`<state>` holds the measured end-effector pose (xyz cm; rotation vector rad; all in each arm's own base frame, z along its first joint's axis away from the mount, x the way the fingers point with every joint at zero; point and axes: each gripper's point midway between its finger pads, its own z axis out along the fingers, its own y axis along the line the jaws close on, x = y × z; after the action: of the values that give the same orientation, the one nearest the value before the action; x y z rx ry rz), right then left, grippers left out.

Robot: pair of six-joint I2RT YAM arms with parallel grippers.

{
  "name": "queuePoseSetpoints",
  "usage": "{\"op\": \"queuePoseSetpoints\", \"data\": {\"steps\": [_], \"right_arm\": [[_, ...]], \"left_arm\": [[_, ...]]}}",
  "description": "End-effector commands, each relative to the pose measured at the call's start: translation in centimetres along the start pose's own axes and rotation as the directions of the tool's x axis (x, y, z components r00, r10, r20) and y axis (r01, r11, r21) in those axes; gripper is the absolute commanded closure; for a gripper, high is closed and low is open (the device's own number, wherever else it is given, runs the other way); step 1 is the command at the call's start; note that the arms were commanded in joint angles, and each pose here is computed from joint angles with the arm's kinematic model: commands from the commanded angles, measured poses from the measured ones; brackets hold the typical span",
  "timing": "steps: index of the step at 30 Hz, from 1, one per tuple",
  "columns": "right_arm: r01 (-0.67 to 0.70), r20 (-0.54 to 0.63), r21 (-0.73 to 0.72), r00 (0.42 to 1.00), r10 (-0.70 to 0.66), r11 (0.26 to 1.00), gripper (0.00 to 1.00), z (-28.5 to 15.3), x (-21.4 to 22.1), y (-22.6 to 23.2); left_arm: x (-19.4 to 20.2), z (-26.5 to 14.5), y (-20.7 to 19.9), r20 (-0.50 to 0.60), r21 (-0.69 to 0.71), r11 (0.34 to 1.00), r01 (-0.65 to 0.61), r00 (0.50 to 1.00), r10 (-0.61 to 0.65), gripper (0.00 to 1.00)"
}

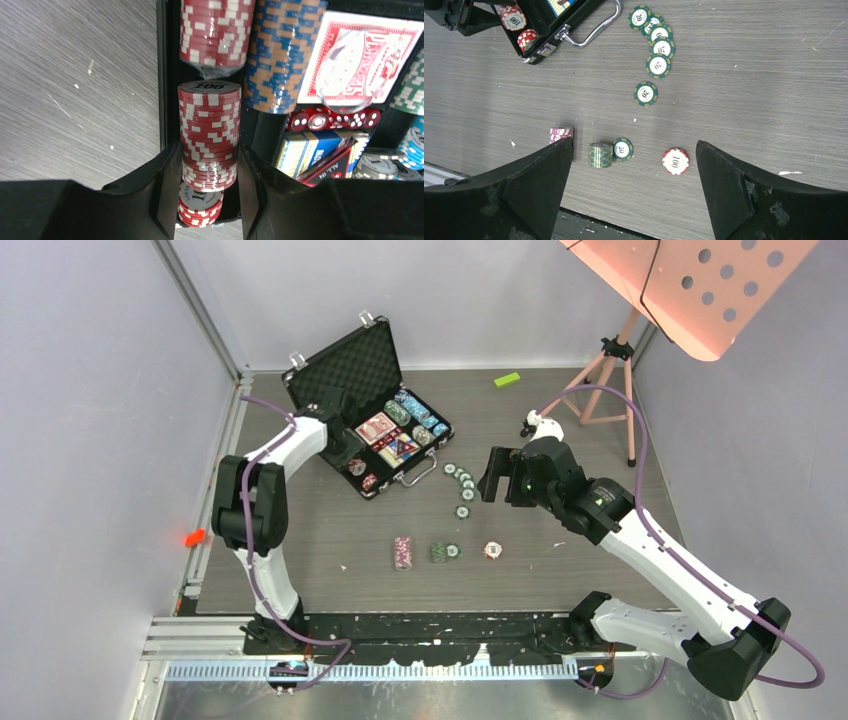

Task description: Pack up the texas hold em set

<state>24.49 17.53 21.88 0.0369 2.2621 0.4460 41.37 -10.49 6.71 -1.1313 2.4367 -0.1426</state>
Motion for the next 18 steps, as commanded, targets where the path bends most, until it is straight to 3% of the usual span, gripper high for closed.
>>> {"op": "queuePoseSetpoints", "data": {"steps": [1,7,11,15,18], "right_arm": [[-0.013,0.027,0.008,1.000,0.012,1.000,0.01,-0.3,-0.8,0.0],[-0.015,0.028,0.007,1.000,0.015,1.000,0.01,-0.4,-0.9,0.0],[-0.019,0.026,0.008,0.999,0.019,1.000,0.01,-0.3,-0.9,0.0],[-0.021,0.024,0.011,0.999,0.021,1.000,0.01,-0.3,-0.9,0.0],[-0.022,0.025,0.011,0.999,0.021,1.000,0.01,-0.3,-1.0,0.0]], "left_arm": [[-2.7,-0.2,-1.5,0.059,0.040,0.999,0.011,0.998,-0.014,1.00],[-4.6,0.7,-0.8,0.129,-0.023,0.999,-0.048,0.990,0.051,1.00],[-4.9,0.8,-1.3,0.126,-0.025,0.994,-0.106,0.986,0.108,0.77],[-5.0,0.0,-1.7,0.124,0.002,0.992,-0.129,0.984,0.128,0.47],[-4.9,-1.0,-1.8,0.120,0.025,0.990,-0.139,0.984,0.135,0.35]]}}
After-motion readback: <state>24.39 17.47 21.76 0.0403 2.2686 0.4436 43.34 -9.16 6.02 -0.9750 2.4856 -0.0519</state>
